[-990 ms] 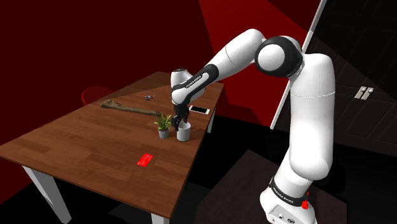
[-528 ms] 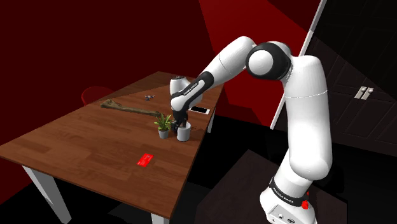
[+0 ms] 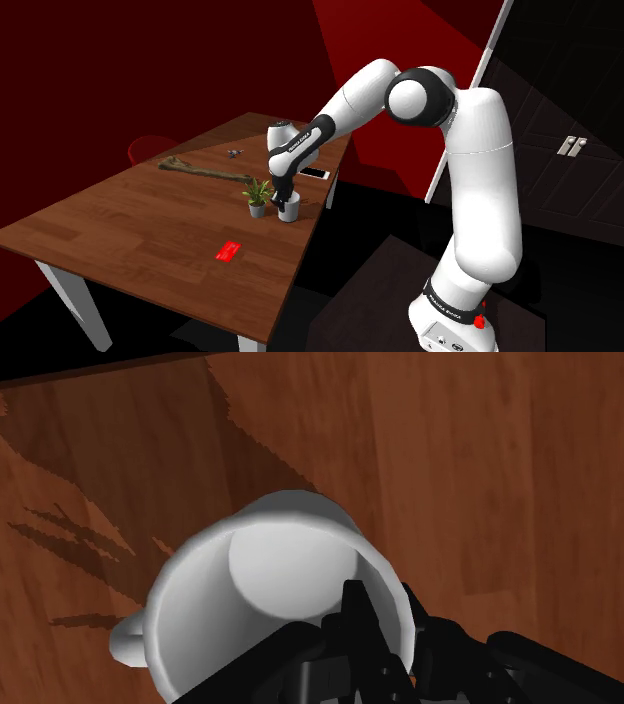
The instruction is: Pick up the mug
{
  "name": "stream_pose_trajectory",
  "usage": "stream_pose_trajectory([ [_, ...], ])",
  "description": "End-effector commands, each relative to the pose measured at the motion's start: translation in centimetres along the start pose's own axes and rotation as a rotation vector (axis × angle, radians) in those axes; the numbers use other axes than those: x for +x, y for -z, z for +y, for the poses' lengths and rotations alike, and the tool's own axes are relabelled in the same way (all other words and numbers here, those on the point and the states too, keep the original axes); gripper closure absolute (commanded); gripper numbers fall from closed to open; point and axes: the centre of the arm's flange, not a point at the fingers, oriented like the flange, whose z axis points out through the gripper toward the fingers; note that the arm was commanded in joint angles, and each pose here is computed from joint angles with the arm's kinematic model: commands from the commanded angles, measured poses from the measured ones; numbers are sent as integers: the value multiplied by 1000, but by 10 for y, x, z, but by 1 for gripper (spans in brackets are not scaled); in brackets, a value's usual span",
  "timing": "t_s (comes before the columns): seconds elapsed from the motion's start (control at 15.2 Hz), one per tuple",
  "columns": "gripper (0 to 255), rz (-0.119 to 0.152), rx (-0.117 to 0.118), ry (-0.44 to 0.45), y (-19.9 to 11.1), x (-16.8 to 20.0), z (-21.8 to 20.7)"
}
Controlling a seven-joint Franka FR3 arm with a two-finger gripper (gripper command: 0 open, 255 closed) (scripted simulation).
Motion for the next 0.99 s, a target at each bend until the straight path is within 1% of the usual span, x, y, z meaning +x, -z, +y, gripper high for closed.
stream_pose_trajectory([
  [0.0,255,0,0,0,0,0,0],
  [0.2,255,0,0,0,0,0,0],
  [0.92,255,0,0,0,58,-3,4],
])
